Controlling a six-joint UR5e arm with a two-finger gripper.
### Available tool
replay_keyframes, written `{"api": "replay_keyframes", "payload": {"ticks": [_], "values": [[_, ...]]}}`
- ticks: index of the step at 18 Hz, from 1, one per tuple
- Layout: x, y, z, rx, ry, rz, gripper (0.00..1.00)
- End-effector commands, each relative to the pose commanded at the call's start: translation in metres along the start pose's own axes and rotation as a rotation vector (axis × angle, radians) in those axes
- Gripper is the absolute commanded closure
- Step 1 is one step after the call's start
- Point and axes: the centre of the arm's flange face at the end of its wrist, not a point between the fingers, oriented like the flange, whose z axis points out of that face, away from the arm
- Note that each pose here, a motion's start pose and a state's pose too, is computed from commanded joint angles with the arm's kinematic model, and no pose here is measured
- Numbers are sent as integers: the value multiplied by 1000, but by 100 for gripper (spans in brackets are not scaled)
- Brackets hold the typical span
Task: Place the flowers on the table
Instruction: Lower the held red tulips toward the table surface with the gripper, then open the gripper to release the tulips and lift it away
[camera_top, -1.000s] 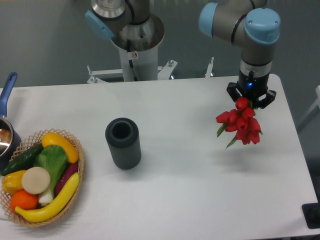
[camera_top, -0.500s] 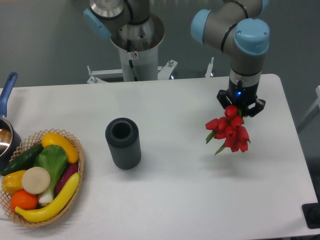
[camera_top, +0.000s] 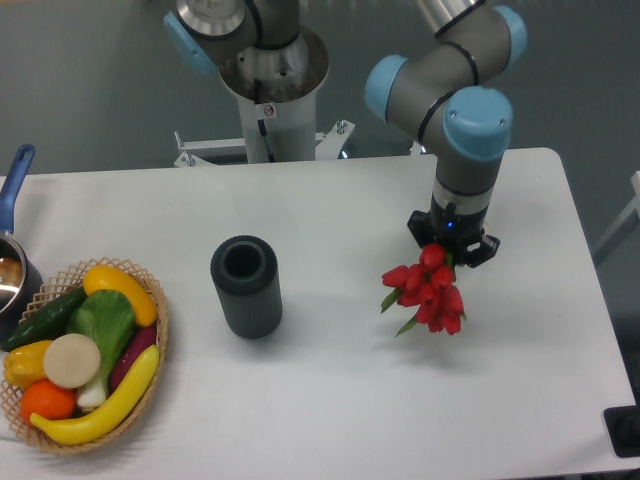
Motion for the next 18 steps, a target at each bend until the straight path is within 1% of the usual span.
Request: {"api": "replay_keyframes", "payload": {"ticks": [3,4,8,11,12,14,15,16,18], "values": [[-4,-12,14,8,13,-8,89],[-7,-17,17,14,16,-5,87],[-12,-24,32,9,31,-4,78],[-12,-26,33,10,30,-11,69],[-13,-26,31,11,27,-10,64],[-14,-26,30,11,24,-9,47],[-14,-27,29,14,19,-10,32],[-13,-27,27,13,15,-8,0],[-14,-27,21,17,6,-9,0]]}}
